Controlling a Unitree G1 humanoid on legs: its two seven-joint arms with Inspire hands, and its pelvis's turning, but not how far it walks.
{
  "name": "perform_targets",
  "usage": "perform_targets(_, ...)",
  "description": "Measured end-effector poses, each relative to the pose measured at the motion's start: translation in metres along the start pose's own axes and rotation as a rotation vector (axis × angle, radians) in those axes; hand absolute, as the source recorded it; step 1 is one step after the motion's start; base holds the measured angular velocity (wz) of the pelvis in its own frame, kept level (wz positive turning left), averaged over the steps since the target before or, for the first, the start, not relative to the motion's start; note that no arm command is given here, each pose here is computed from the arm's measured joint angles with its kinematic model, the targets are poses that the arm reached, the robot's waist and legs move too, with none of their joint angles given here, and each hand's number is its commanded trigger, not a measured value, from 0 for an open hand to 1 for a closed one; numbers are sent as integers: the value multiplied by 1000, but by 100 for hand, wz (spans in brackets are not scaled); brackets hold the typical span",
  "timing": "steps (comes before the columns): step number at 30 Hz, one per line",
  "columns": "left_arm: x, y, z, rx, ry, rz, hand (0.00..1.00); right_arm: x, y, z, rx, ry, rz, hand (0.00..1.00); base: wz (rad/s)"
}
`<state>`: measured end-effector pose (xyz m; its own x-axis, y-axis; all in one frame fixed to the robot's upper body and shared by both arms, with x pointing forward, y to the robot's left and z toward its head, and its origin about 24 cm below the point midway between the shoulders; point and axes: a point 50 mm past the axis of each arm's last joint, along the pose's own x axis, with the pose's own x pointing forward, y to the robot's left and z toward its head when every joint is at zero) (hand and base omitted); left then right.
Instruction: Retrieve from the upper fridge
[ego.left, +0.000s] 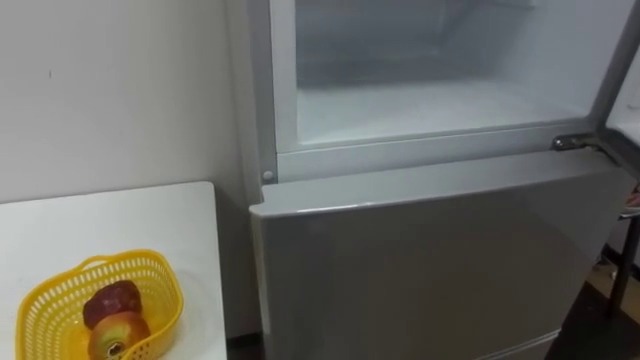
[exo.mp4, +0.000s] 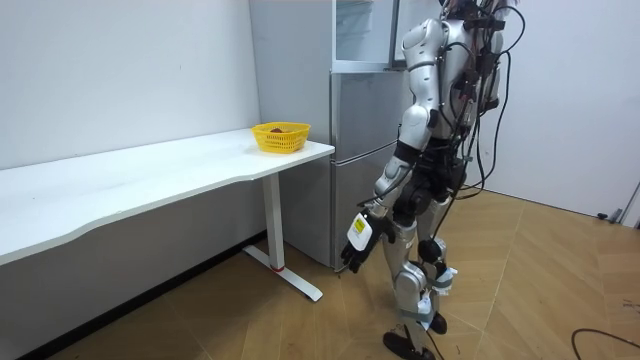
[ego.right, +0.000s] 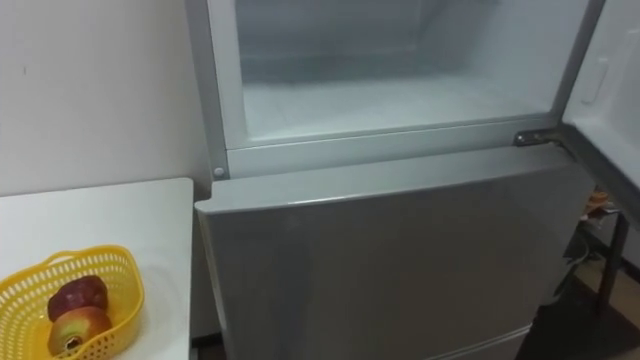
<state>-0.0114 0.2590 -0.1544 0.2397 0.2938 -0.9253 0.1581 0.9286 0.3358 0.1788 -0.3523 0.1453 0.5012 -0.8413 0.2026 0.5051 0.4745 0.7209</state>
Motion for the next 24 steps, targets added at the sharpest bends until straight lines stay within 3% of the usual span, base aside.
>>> perform_targets(7, 1, 0, 2, 4, -7, 5, 0, -6, 13, -4, -145, -49, 98, 0, 0)
perform_targets(17, 1, -1, -2, 5, 22, -2, 0, -12, 44, -11, -107, -29, 235, 0, 10)
perform_targets(24, -1, -3, -6, 15, 33, -9, 0, -17, 51, -20, -116, 13, 324, 0, 7)
